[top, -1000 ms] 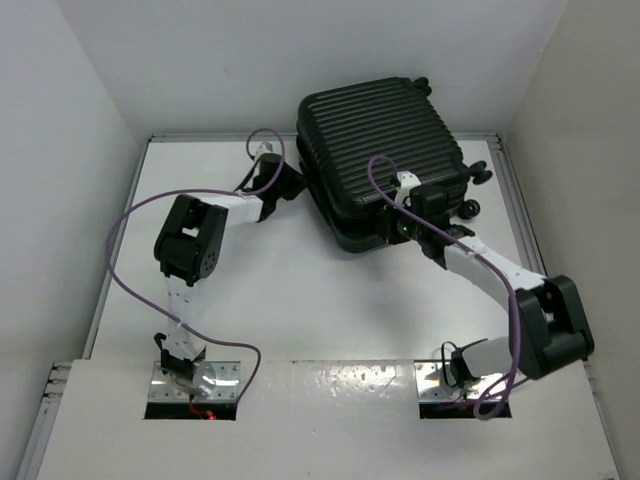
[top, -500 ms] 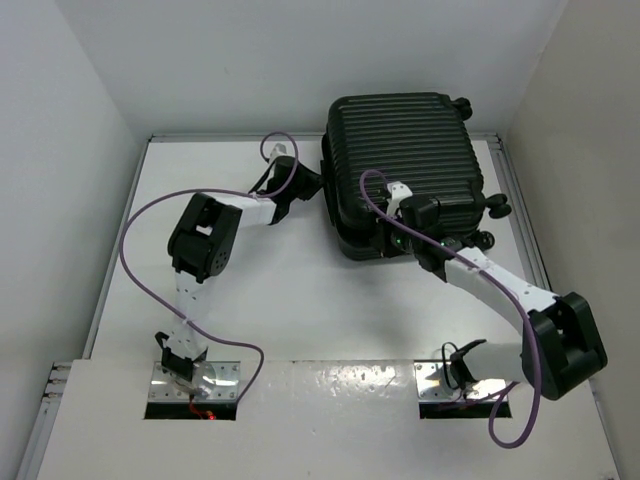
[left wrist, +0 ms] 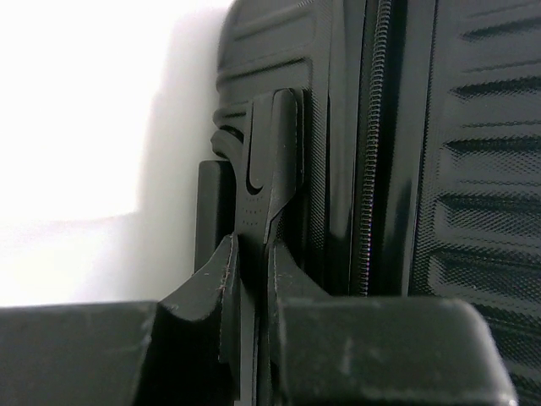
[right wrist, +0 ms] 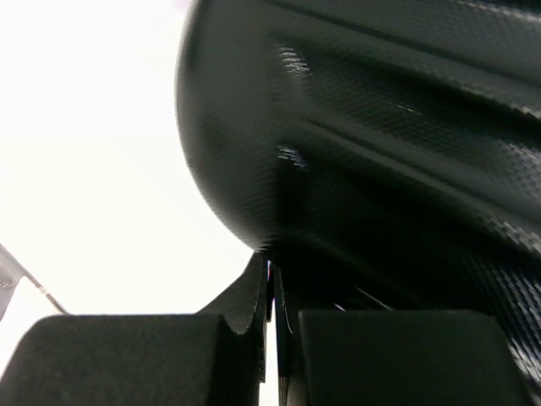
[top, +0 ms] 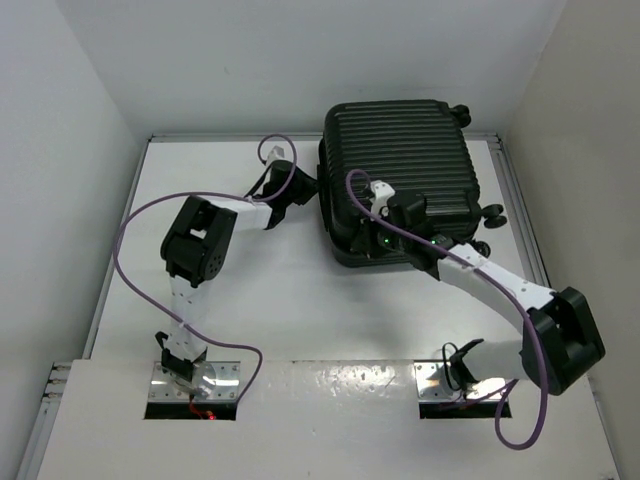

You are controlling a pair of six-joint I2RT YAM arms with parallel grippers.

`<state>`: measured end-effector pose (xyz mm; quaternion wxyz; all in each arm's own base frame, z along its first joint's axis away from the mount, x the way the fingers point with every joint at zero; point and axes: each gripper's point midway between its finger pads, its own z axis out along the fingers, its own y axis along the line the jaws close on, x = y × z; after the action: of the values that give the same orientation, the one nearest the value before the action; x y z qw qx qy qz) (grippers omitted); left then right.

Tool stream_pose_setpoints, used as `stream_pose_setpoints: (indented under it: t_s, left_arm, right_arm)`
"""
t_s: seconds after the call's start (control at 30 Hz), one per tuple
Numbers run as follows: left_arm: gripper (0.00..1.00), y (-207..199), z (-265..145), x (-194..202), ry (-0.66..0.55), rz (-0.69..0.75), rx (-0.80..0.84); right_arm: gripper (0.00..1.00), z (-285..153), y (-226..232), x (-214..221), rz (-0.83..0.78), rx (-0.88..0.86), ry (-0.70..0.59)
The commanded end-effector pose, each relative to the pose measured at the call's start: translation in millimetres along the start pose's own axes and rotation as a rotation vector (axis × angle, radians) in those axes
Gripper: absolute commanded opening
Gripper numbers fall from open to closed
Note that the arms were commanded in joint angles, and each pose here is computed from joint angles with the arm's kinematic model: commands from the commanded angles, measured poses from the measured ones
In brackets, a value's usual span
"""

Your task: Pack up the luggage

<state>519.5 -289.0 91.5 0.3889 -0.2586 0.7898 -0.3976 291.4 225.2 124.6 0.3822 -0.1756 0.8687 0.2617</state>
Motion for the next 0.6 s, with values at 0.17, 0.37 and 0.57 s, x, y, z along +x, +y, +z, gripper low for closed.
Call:
stream_pose_setpoints:
  t_s: [0.17, 0.37, 0.57]
  left_arm:
    - [0.0, -51, -21, 41, 0.136, 0.033, 0.133]
    - [0.0, -41, -9, 34, 0.087, 0.03, 0.083]
    - [0.0, -47, -3, 39, 0.075, 0.046, 0.084]
  right_arm:
    - [0.0, 0, 108, -88, -0.079, -0.293, -0.224]
    - [0.0, 7, 124, -98, -0.137, -0.238, -0.251]
    - [0.0, 13, 135, -97, -0.276, -0.213, -0.272]
